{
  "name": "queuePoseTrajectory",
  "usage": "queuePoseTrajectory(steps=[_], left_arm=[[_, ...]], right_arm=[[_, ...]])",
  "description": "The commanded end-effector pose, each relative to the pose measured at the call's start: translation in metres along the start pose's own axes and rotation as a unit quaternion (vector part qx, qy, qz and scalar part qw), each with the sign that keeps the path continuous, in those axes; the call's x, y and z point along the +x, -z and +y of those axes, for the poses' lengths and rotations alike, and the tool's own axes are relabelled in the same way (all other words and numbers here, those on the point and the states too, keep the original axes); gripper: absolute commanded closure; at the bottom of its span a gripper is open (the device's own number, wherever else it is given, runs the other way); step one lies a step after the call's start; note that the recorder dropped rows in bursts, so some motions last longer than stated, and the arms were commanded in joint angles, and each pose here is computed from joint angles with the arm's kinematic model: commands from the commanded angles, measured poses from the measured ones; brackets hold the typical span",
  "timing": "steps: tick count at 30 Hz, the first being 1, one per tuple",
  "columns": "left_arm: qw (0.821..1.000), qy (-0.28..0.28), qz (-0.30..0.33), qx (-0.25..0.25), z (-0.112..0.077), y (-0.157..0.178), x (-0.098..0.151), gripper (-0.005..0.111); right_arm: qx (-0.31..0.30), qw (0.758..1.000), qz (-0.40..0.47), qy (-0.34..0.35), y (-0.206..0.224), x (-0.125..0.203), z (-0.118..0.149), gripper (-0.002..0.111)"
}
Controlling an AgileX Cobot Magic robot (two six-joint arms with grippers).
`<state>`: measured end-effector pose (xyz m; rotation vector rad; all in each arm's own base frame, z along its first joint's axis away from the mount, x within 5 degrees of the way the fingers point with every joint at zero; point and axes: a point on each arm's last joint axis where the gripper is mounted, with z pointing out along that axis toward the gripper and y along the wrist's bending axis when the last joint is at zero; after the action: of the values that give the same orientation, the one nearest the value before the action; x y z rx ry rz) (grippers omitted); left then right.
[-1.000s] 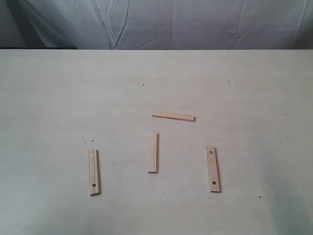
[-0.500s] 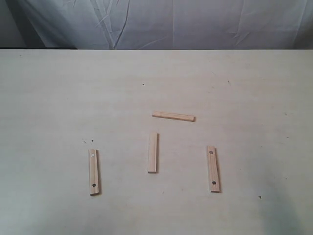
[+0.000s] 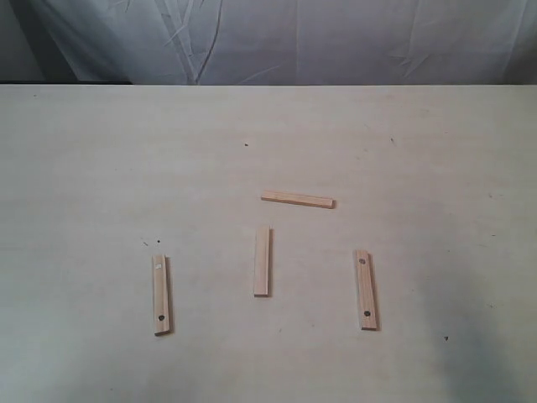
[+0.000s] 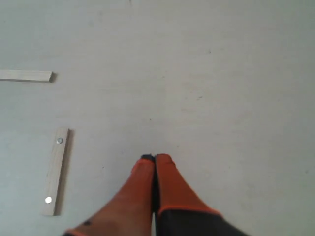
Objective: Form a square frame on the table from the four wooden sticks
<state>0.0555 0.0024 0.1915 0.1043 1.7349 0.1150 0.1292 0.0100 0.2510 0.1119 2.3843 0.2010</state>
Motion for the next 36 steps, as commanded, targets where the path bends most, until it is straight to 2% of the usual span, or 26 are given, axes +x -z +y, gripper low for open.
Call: queuePoseTrajectory(steps=[1, 5, 10, 19, 20, 22, 23, 25, 31, 33, 35, 36], left_arm=[[1.000, 0.001, -0.004, -0.002, 0.000, 0.000, 0.001, 0.107], [1.000, 0.001, -0.004, -0.002, 0.000, 0.000, 0.001, 0.107], [1.000, 0.001, -0.004, -0.002, 0.000, 0.000, 0.001, 0.107], [1.000, 0.001, -0.004, -0.002, 0.000, 0.000, 0.001, 0.107], [1.000, 0.001, -0.004, -0.002, 0.000, 0.000, 0.001, 0.107], [1.000, 0.001, -0.004, -0.002, 0.000, 0.000, 0.001, 0.107], [1.000, 0.001, -0.004, -0.002, 0.000, 0.000, 0.001, 0.107], [1.000, 0.001, -0.004, -0.002, 0.000, 0.000, 0.001, 0.107], [1.000, 0.001, -0.004, -0.002, 0.000, 0.000, 0.001, 0.107], [1.000, 0.001, -0.004, -0.002, 0.000, 0.000, 0.001, 0.107], [1.000, 0.001, -0.004, -0.002, 0.000, 0.000, 0.001, 0.107], [1.000, 0.001, -0.004, -0.002, 0.000, 0.000, 0.001, 0.107]], right_arm=[[-0.029, 0.995, 0.078, -0.060, -0.023, -0.015, 0.007, 0.109], [-0.047, 0.984, 0.168, -0.038, -0.057, -0.018, 0.023, 0.109], [-0.052, 0.974, 0.221, 0.001, -0.095, -0.013, 0.061, 0.109], [0.021, 0.968, 0.248, 0.011, -0.151, -0.009, 0.125, 0.109], [0.025, 0.967, 0.253, 0.008, -0.156, -0.008, 0.130, 0.107], [0.029, 0.964, 0.265, 0.005, -0.170, -0.003, 0.142, 0.090], [0.036, 0.962, 0.271, 0.001, -0.178, 0.001, 0.144, 0.074], [0.055, 0.958, 0.281, -0.005, -0.186, 0.008, 0.141, 0.065], [0.084, 0.948, 0.308, -0.002, -0.205, 0.025, 0.136, 0.066], [0.088, 0.945, 0.316, 0.000, -0.207, 0.028, 0.136, 0.077], [0.085, 0.944, 0.319, 0.014, -0.206, 0.030, 0.138, 0.104], [0.080, 0.946, 0.314, 0.013, -0.206, 0.028, 0.139, 0.108]])
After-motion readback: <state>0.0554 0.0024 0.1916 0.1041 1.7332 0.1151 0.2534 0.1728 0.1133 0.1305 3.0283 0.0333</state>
